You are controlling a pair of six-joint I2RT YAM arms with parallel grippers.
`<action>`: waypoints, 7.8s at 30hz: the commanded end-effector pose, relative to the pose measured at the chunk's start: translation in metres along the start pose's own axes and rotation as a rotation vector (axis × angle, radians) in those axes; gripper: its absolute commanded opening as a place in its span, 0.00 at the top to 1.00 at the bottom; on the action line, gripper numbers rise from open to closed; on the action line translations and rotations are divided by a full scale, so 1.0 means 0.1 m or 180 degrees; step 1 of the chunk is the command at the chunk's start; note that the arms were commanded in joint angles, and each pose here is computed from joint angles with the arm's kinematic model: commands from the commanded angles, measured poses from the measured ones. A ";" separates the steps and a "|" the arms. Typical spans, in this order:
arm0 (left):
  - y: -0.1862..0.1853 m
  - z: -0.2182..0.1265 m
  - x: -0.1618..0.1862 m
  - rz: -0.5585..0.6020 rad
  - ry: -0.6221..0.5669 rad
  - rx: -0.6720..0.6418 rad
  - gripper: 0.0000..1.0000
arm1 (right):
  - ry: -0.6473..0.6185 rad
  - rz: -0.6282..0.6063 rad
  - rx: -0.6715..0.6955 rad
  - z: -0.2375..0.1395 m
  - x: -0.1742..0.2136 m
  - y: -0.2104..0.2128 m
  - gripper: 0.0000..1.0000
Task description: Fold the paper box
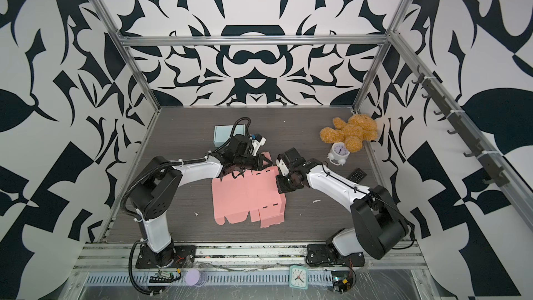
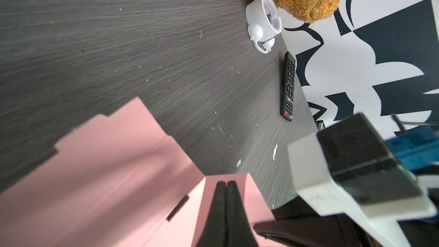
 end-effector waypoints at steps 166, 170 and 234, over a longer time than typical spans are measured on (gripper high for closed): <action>0.76 -1.33 0.64 -0.0626 -0.0459 0.0050 0.93 | -0.1491 -0.4068 0.2943 -0.04 -0.61 0.98 1.00; 0.73 -1.33 0.77 -0.0624 -0.0431 0.0027 0.91 | -0.1548 -0.4121 0.2932 -0.05 -0.57 1.00 1.00; 0.49 -1.32 1.23 0.0194 -0.0770 -0.0274 0.37 | -0.1728 -0.4441 0.2642 0.04 -0.32 1.13 1.00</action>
Point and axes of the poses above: each gripper's point midway between its finger pads, its own z axis out along the fingers, its own y axis along the line the jaws close on, x = y × z, the point moved 2 cm from there along -z, back along the fingers, and after that the axes turned 6 degrees about z, right-handed, at the moved point
